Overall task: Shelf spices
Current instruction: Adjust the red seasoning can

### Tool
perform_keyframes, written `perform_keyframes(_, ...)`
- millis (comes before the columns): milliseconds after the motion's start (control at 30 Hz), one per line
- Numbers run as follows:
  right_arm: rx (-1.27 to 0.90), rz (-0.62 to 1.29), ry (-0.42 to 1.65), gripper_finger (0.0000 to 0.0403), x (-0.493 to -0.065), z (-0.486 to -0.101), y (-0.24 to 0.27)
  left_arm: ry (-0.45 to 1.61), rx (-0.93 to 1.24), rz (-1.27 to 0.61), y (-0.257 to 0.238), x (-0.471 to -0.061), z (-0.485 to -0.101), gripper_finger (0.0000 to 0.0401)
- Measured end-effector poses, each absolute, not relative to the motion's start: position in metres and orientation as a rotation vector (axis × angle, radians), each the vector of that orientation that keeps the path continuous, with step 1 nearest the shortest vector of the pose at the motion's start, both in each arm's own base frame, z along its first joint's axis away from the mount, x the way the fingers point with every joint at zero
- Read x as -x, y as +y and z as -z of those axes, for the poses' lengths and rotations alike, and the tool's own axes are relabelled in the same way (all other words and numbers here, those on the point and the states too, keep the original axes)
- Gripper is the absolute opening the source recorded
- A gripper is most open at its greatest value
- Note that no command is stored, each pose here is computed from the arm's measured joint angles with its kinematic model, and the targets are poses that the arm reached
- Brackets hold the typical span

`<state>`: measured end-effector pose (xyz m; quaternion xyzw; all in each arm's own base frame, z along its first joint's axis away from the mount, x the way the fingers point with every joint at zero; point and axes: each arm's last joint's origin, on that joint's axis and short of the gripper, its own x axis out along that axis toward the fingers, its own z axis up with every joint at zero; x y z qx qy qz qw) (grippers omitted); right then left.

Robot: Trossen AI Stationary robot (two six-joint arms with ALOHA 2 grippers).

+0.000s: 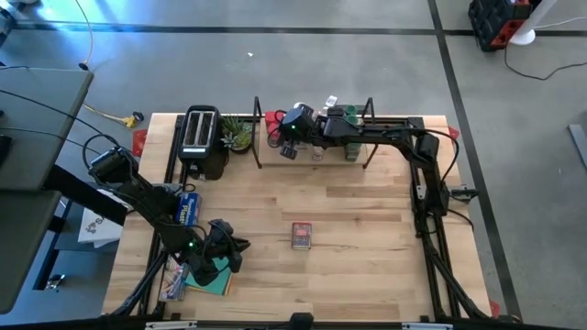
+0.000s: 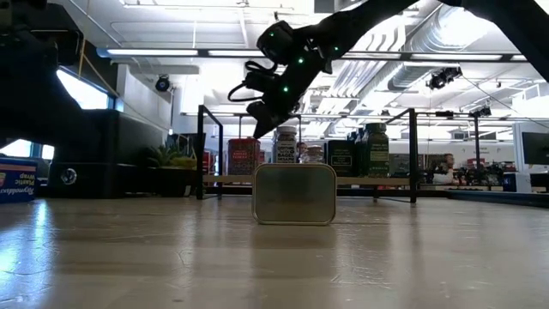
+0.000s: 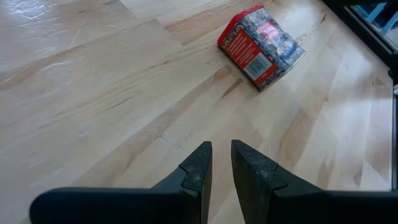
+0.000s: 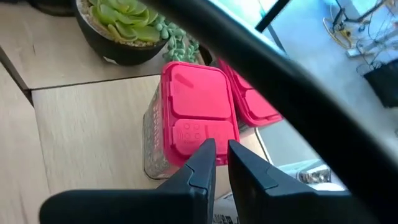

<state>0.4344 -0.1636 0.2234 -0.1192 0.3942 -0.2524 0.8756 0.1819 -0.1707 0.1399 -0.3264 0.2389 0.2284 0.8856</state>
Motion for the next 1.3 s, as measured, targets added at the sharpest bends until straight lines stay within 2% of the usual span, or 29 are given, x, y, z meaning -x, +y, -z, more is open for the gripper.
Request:
perform_keyframes(533,0.221,0.492,0.747,0.0034,-0.439,-0.236,-0.147,0.495,0.672,-0.476,-0.17,-0.182,-0.14,0.0058)
perform_keyframes(700,0.12,0.459,0.824,0.0034,-0.436,-0.221,-0.147,0.495,0.673,-0.476,-0.17,-0.182,-0.14,0.0058)
perform_keyframes(933,0.131,0.496,0.829,0.0034,-0.441,-0.206,-0.155,0.494,0.675,-0.476,-0.17,-0.183,-0.14,0.0058)
perform_keyframes(1133,0.132,0.517,0.801,0.0034,-0.442,-0.208,-0.158,0.491,0.679,-0.474,-0.171,-0.183,-0.14,0.0058)
perform_keyframes(1300,0.164,0.478,0.78,0.0034,-0.443,-0.222,-0.141,0.49,0.676,-0.468,-0.171,-0.183,-0.141,0.0058)
